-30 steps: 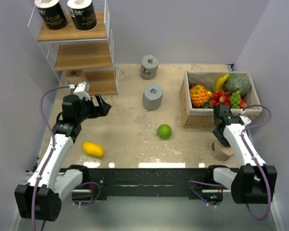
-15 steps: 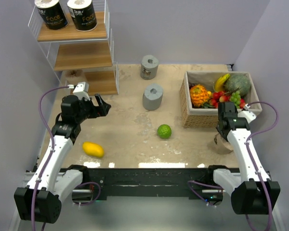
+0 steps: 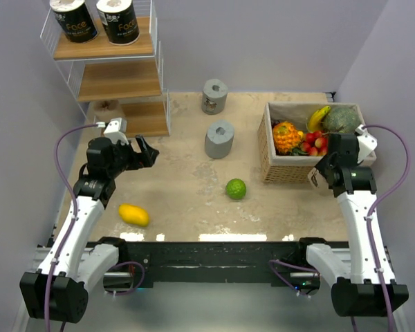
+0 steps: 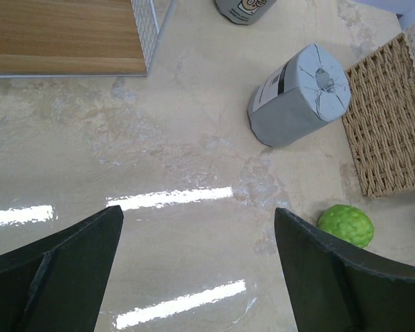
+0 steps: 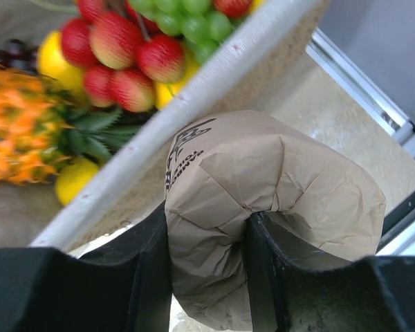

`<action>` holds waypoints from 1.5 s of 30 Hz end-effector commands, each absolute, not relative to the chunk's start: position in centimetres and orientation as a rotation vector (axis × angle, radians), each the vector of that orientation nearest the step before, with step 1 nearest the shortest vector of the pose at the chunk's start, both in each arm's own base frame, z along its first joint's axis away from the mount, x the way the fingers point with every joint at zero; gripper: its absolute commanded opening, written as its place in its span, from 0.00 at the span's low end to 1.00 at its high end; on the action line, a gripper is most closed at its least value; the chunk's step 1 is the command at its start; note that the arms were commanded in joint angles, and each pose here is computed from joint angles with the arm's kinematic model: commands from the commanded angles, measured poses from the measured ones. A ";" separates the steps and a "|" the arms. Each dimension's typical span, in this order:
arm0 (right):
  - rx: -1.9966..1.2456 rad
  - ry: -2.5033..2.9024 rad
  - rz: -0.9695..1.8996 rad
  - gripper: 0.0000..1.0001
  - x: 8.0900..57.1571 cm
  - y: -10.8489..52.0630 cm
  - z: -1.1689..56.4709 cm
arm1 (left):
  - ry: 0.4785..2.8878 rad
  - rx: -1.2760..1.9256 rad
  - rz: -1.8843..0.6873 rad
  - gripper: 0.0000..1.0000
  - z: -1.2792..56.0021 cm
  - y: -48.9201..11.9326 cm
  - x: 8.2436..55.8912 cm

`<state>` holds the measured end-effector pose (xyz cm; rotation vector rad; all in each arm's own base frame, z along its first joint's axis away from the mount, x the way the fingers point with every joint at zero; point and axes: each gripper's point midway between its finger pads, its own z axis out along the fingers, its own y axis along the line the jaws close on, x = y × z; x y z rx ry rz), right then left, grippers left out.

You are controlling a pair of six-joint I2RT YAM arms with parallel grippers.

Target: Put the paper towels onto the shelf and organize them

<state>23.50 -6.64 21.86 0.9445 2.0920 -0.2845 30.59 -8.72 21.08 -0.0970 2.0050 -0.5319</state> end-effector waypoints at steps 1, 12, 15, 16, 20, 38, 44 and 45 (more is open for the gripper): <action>0.819 2.013 -0.199 0.02 24.9 -5.9 27.0 | 1.955 -0.078 -0.512 0.96 22.7 -8.6 30.7; 0.375 1.948 0.124 0.08 28.7 2.4 34.8 | 1.896 -0.197 -0.391 0.96 24.3 -6.1 30.5; 0.186 1.918 0.253 0.12 29.9 7.3 36.6 | 1.871 -0.259 -0.341 0.96 24.8 -4.9 30.4; 0.123 1.887 0.283 0.13 30.3 8.7 37.5 | 1.851 -0.317 -0.303 0.96 25.2 -4.0 30.4; -0.182 1.863 0.419 0.17 30.6 18.0 37.4 | 1.816 -0.479 -0.195 0.96 25.1 -1.3 30.0; -1.087 1.666 0.555 0.25 31.7 48.6 26.0 | 1.592 -0.985 0.194 0.98 27.0 7.5 24.4; -1.177 1.623 0.535 0.26 32.4 50.7 22.8 | 1.619 -0.966 0.179 0.97 26.3 7.1 25.1; -1.190 1.610 0.520 0.27 32.6 50.7 22.0 | 1.630 -0.959 0.176 0.97 26.0 6.9 25.3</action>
